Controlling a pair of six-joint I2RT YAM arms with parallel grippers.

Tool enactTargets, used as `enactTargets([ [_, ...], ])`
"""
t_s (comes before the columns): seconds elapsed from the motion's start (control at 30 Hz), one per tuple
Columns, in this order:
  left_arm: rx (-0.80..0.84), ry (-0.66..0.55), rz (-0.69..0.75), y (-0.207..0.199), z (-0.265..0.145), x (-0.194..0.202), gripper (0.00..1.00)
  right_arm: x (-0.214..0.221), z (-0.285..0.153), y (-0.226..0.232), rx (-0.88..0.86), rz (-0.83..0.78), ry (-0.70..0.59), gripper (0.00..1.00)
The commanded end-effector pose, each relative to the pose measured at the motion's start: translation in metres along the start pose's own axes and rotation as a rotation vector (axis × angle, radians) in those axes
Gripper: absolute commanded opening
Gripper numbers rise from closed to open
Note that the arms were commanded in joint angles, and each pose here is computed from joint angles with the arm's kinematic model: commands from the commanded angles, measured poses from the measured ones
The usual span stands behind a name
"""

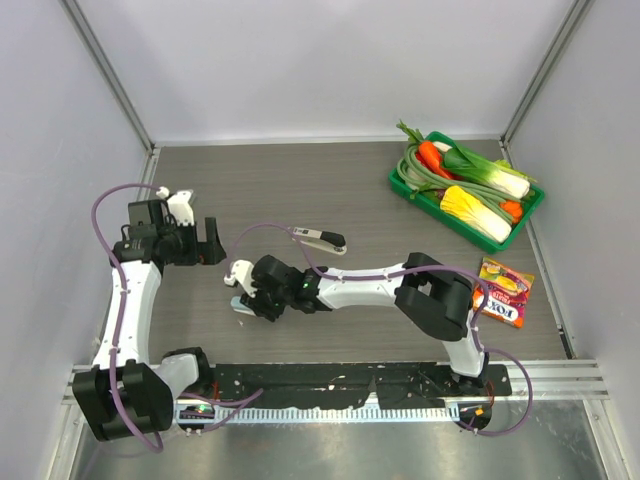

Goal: Unload the staples from the stapler

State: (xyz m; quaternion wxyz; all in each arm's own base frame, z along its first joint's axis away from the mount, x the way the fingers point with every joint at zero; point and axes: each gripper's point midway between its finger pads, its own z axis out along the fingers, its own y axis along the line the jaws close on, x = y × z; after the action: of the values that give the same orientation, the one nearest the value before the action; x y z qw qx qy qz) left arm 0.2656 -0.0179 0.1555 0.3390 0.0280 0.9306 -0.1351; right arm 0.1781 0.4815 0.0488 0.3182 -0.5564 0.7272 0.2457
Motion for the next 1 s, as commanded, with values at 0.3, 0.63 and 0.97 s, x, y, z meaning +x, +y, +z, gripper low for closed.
enactTargets([
  [0.3,0.092,-0.109,0.006,-0.020,-0.009,-0.043,1.00,-0.074,-0.059,-0.102,0.109,0.483,-0.390,0.01],
  [0.63,0.232,-0.008,0.155,-0.067,0.014,-0.001,0.97,-0.098,-0.088,-0.127,0.057,0.791,-0.672,0.01],
  [0.97,0.283,-0.018,0.279,-0.088,0.035,0.009,0.97,-0.123,-0.114,-0.121,-0.030,0.887,-0.800,0.01],
])
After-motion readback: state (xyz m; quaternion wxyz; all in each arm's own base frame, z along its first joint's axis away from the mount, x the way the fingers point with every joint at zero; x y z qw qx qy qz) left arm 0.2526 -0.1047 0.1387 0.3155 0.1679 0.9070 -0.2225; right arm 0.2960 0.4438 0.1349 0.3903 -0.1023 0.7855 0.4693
